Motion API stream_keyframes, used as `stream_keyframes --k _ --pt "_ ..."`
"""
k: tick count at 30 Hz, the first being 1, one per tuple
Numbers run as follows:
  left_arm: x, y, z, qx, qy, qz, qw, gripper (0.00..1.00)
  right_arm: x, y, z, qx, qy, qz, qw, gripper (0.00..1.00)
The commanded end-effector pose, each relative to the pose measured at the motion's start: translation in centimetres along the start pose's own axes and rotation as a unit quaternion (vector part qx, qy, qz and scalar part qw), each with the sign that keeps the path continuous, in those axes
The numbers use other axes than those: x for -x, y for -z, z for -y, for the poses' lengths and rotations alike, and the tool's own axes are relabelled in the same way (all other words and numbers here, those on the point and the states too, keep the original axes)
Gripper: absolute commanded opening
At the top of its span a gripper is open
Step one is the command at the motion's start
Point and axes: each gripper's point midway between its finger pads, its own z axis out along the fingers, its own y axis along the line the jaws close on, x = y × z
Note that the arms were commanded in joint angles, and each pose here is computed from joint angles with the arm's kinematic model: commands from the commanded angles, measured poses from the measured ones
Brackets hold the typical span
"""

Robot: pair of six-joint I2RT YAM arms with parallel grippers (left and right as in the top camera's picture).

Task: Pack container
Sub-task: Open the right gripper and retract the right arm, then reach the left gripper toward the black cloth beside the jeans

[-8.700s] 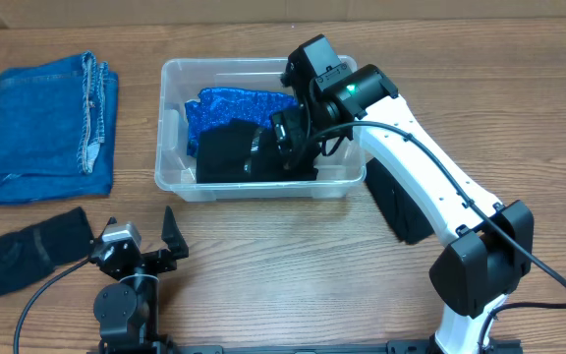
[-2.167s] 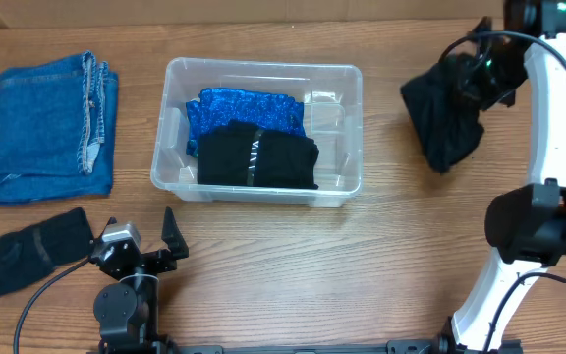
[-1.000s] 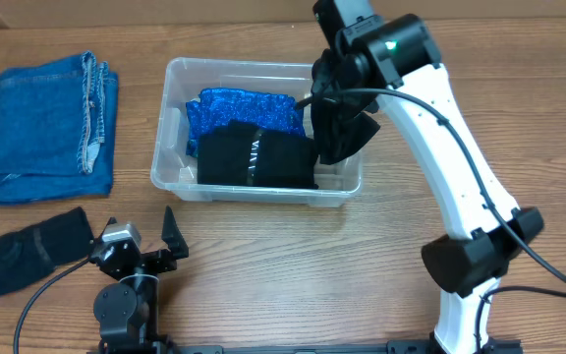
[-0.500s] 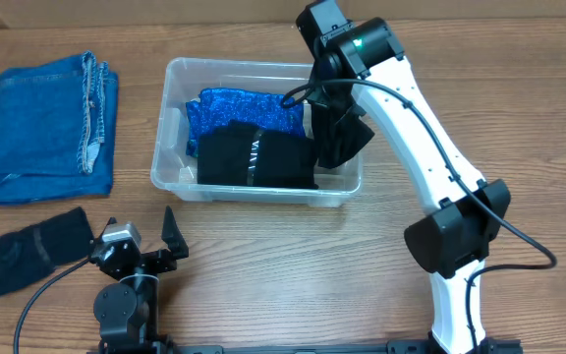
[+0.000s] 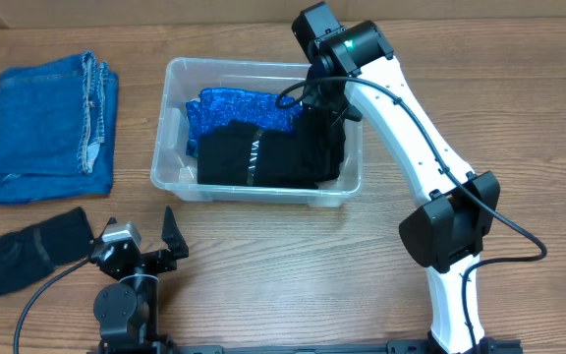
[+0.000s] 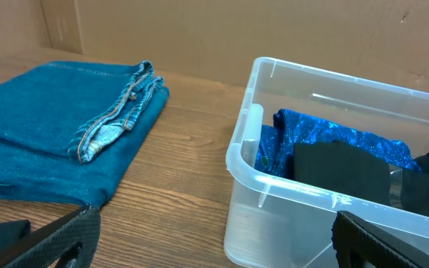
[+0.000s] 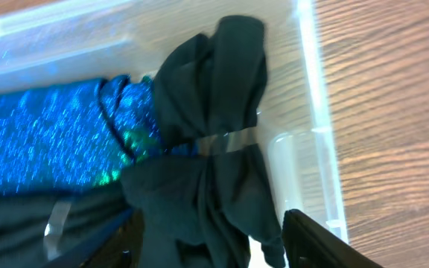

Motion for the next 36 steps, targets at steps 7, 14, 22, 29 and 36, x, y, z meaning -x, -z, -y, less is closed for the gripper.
stream_keyframes --k 7,14,22,29,36 --pt "0.2 0.1 -0.4 0.01 -0.007 0.007 1.0 1.0 1.7 8.1 0.1 0.082 0.043 0.048 0.995 0.63" --pt "0.2 0.1 -0.4 0.01 -0.007 0.007 1.0 1.0 6.9 14.2 10.6 0.063 -0.057 0.128 0.988 0.67" --pt "0.3 0.1 -0.4 0.01 -0.007 0.008 1.0 1.0 9.1 13.4 27.4 -0.018 -0.236 0.107 0.966 1.0" --pt "0.3 0.1 -0.7 0.017 -0.006 0.009 1.0 1.0 7.2 13.9 38.3 -0.072 -0.353 0.093 0.928 1.0" --pt "4.9 2.4 2.3 -0.047 -0.007 0.012 0.999 1.0 6.8 14.2 40.7 -0.082 -0.379 0.099 0.917 1.0"
